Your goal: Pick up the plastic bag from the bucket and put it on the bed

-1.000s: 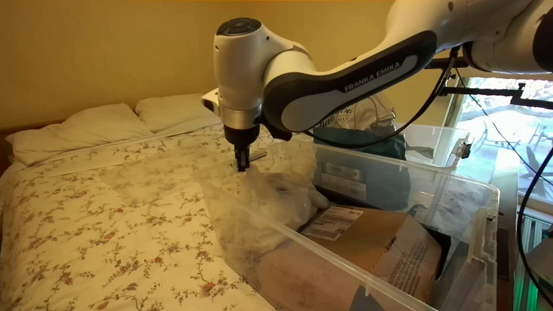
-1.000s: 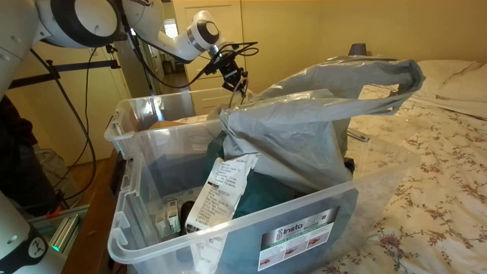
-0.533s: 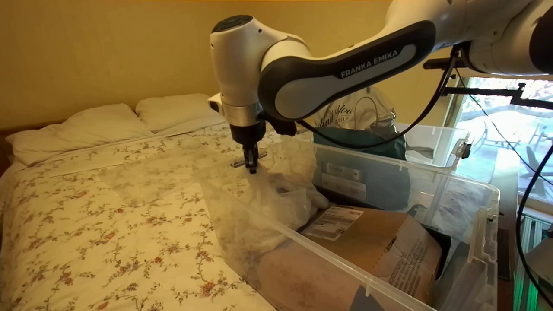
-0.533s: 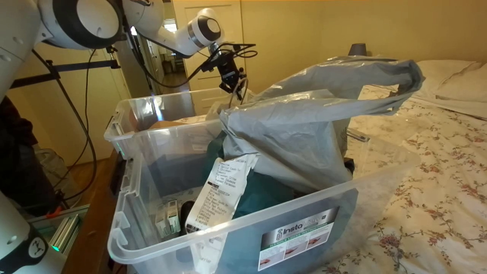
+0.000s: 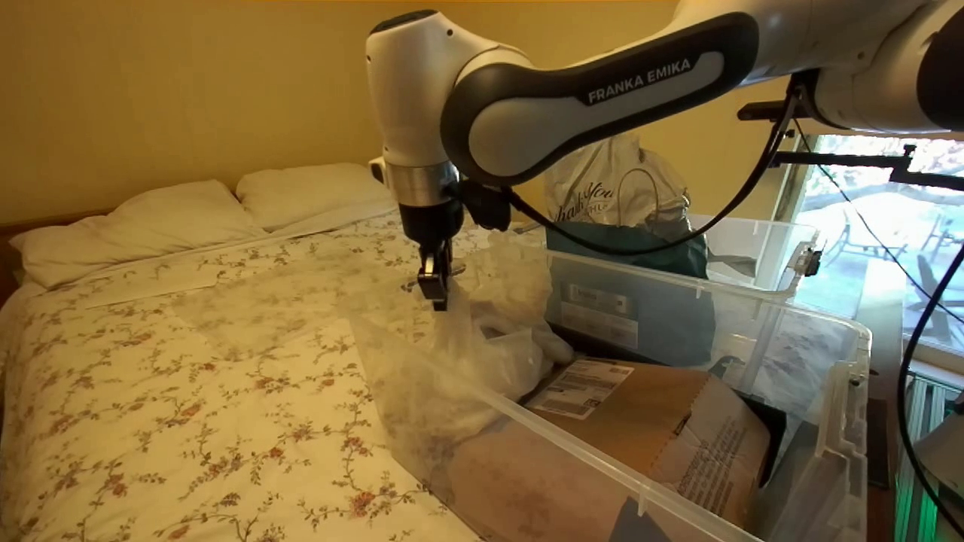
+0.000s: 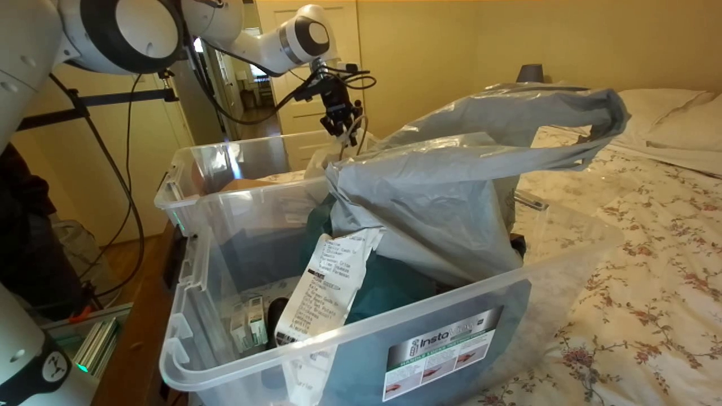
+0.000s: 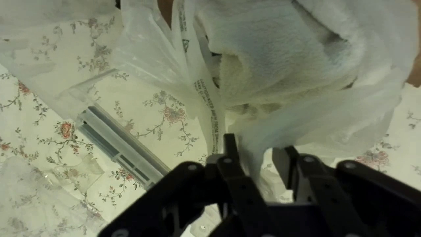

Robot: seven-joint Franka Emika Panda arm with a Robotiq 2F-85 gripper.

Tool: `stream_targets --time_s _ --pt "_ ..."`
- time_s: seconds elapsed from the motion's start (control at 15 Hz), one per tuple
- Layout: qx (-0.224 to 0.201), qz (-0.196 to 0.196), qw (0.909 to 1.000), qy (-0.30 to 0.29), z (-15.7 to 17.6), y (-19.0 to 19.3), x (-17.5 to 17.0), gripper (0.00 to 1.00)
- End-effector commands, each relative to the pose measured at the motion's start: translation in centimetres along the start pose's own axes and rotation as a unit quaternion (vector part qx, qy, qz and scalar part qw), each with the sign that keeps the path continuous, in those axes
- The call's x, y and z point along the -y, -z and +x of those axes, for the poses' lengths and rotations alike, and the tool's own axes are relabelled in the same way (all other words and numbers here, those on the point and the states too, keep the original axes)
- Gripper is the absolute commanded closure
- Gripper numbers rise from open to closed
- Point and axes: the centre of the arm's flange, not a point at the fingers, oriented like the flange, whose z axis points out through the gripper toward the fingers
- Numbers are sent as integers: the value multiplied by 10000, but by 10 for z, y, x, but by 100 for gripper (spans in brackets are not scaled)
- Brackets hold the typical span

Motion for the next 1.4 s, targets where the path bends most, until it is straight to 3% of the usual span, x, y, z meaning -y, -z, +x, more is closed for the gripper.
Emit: stream_targets --time_s 0.0,0.2,0.33,0.53,0.8,1.07,1.13,1.2,1.33 --pt "-334 483 9959 -687 10 7 -3 34" --pt "-421 241 9917 -1190 19 1 -7 12" --pt "-147 92 9893 -1448 23 -10 -10 1" --pt "202 96 9873 -1574 25 -30 -7 0" --pt "100 -1 9867 -1622 35 -55 -6 0" --pt "348 -38 9825 -1830 37 -73 -10 0" --pt "414 -23 9815 -1871 37 -77 -11 25" --pt "488 -22 9807 -1892 36 -81 -11 26" --pt "581 -30 9795 -1930 35 -84 -10 41"
